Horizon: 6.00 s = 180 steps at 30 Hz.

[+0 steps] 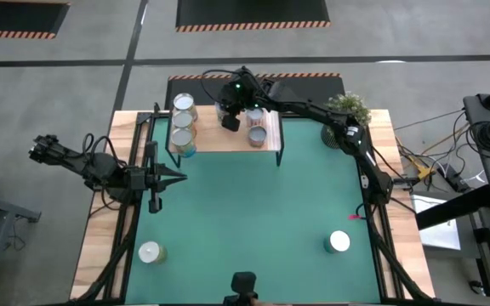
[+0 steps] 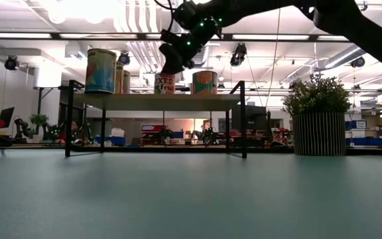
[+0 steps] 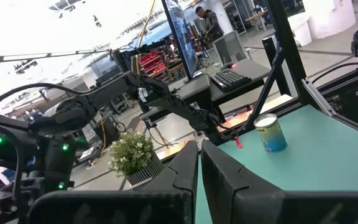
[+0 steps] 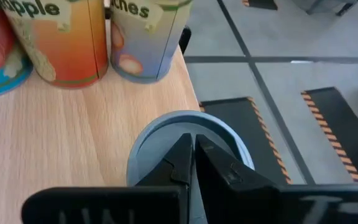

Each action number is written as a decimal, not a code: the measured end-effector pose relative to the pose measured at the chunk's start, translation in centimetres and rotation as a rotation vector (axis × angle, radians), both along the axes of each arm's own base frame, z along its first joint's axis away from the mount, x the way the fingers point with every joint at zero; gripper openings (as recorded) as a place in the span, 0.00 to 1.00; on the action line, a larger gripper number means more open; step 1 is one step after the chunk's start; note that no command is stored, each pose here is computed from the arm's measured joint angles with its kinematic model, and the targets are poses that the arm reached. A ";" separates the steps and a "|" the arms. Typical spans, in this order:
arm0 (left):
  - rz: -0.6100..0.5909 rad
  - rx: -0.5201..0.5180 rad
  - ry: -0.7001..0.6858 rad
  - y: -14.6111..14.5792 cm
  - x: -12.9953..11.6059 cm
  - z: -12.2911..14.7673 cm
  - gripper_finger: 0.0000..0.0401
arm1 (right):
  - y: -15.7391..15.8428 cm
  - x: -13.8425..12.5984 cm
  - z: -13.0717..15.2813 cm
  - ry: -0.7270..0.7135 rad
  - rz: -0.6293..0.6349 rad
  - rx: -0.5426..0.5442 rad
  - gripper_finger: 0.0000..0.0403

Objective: Pick and place cans onto a shelf
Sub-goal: Adjust the canned mixed fruit on the shelf, then put the canned cherries on the shelf

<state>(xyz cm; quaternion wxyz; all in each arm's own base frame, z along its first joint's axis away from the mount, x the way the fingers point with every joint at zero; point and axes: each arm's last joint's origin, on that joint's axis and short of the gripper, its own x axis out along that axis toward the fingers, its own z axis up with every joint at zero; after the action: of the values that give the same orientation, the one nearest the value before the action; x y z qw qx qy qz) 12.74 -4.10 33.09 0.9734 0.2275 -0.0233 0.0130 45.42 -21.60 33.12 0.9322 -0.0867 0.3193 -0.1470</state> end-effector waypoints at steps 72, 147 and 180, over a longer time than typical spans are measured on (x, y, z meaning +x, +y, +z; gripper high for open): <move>0.000 -0.011 0.000 0.0 0.0 0.0 0.01 | 10.9 -3.2 6.9 0.062 0.204 0.166 0.03; 0.009 0.055 -0.090 0.0 0.1 0.9 0.01 | 35.6 -29.4 -6.1 0.600 -0.852 1.075 0.25; 0.007 0.029 -0.090 0.0 0.1 0.9 0.01 | 36.9 -28.1 -8.7 0.694 -0.967 1.003 0.95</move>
<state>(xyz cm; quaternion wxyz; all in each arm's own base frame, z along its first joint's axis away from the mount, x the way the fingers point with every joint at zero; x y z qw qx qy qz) 12.81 -4.12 34.01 0.9679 0.2409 -0.0666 0.0261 17.33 15.33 24.44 0.5389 0.4534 0.6233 -0.3398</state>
